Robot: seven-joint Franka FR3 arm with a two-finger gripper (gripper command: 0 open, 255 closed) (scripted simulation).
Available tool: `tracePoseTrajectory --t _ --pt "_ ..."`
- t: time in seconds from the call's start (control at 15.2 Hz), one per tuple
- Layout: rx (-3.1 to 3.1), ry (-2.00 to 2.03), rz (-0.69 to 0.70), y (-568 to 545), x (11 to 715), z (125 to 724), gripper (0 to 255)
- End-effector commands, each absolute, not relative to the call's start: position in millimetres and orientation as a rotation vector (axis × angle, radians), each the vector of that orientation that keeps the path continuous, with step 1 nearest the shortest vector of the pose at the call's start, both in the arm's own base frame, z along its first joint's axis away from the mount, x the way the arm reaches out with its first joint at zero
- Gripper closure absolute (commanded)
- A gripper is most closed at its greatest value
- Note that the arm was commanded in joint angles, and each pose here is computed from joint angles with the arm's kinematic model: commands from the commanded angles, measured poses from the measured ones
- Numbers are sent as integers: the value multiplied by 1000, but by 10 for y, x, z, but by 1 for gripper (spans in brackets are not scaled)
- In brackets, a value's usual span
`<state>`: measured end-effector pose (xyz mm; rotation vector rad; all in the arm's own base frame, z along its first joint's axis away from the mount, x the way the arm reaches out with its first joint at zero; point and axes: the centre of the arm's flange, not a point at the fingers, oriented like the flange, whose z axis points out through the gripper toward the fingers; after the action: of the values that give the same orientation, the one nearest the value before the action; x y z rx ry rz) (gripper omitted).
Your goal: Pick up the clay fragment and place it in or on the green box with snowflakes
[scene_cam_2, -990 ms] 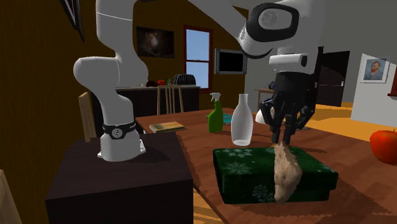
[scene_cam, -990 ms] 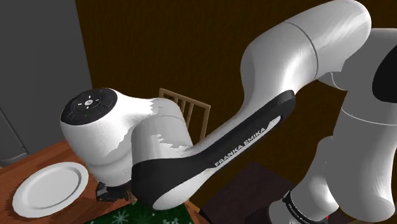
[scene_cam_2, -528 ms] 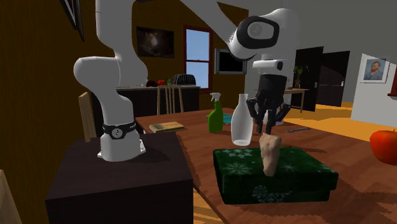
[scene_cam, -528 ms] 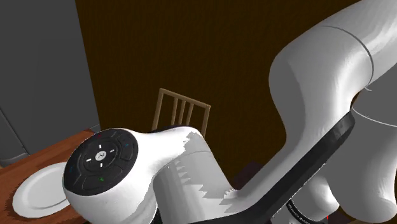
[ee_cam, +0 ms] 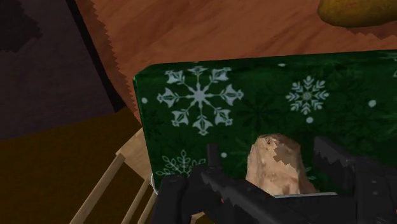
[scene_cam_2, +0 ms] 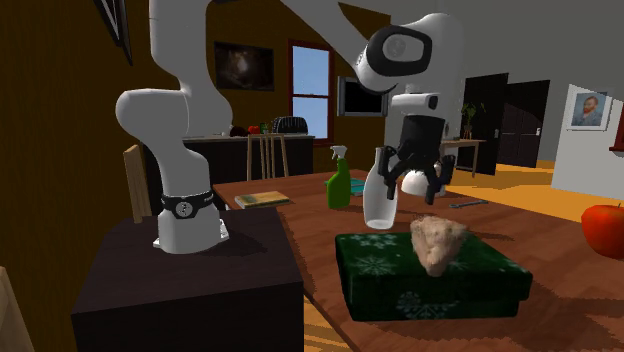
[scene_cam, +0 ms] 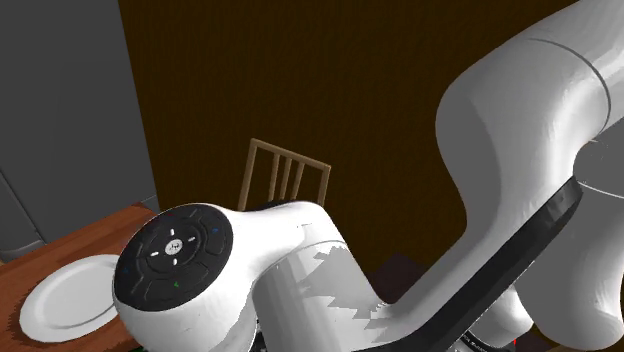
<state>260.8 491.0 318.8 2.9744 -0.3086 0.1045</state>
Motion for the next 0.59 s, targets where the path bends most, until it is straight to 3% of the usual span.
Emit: tracePoseTrajectory --t 0.0,0.26,0.53 --pt "2989 -315 70 4830 2855 3270 0" --pt "3015 -330 2 4689 3338 3436 0" --pt "3015 -330 2 4666 3336 3226 0"
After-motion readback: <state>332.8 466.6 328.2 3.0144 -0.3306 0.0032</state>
